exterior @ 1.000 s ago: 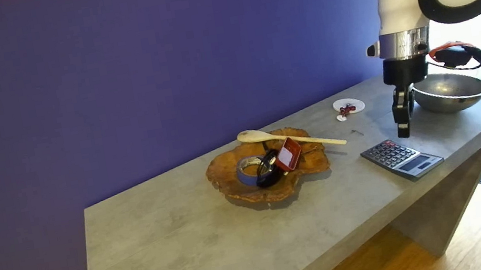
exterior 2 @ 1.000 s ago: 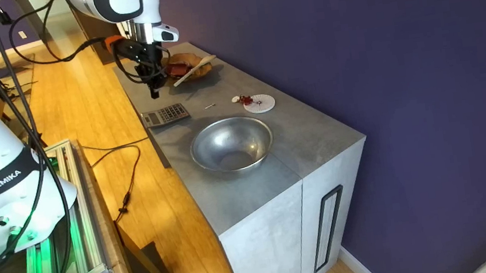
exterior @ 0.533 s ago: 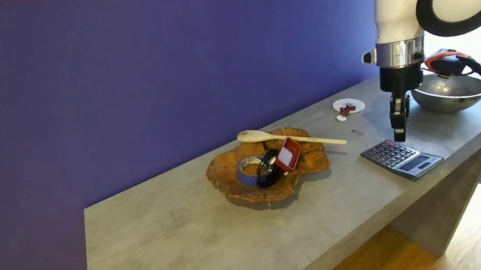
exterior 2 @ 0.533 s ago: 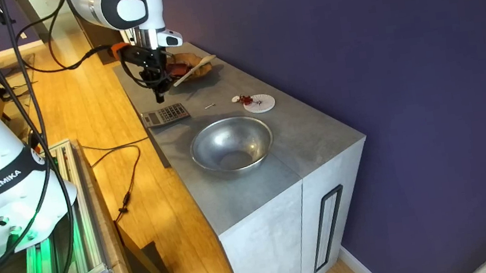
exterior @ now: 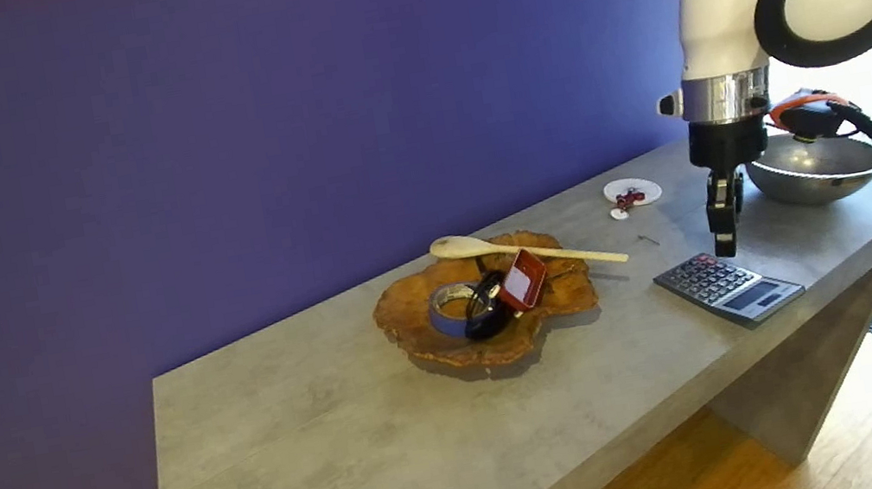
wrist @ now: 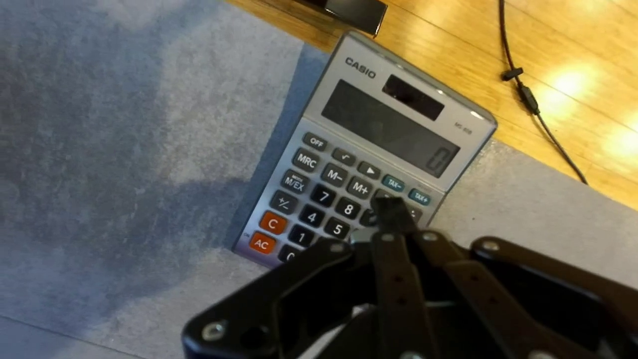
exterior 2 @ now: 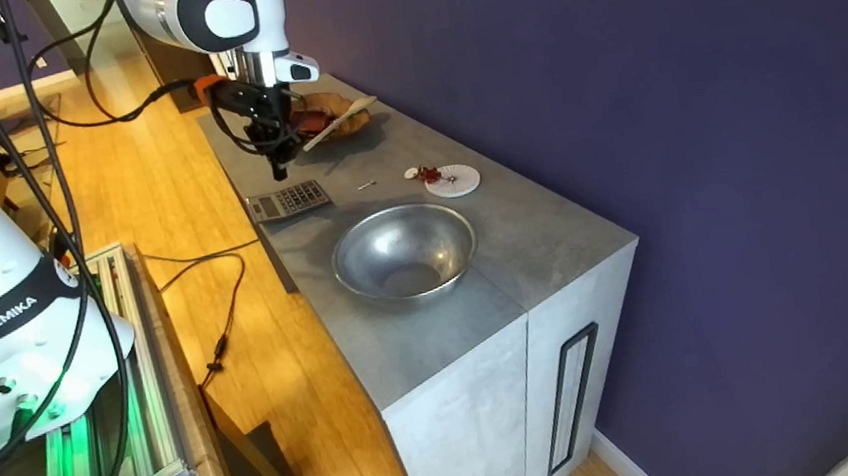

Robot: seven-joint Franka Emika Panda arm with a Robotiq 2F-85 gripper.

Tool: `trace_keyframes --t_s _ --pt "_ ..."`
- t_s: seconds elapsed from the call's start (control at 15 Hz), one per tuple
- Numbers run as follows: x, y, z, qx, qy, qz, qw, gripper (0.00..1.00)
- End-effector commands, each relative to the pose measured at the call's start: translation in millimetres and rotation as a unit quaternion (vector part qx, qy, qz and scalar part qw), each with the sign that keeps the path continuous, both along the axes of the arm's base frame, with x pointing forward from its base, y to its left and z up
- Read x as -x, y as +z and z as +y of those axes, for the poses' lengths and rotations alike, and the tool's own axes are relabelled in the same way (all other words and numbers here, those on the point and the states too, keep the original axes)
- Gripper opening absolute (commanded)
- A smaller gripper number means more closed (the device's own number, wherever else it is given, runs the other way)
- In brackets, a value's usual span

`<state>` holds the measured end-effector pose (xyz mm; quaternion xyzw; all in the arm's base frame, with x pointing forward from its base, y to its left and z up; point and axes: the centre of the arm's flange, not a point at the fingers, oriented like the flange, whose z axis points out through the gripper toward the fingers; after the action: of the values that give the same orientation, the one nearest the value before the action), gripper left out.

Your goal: Press the formula 4 + 1 = on the calculator

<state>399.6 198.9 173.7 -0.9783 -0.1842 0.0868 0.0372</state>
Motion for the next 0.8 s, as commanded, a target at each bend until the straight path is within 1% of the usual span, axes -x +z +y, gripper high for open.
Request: trace_keyframes --t_s 0.0,0.27,0.33,0.4,0.73 --pt "0.0 -2.8 -8.1 0.015 -0.011 0.000 0.9998 0.00" --pt "-1.5 -11.3 -18.8 0.022 -0.020 0.009 0.9995 0.00" --pt "-1.0 -14.6 -19.9 0.014 -0.016 0.014 0.9997 0.00" --pt "-1.0 -16.9 -20.6 0.019 -0.019 0.015 0.9995 0.00" --pt "1.7 -30.1 -20.6 0.017 -0.026 0.027 0.9992 0.00"
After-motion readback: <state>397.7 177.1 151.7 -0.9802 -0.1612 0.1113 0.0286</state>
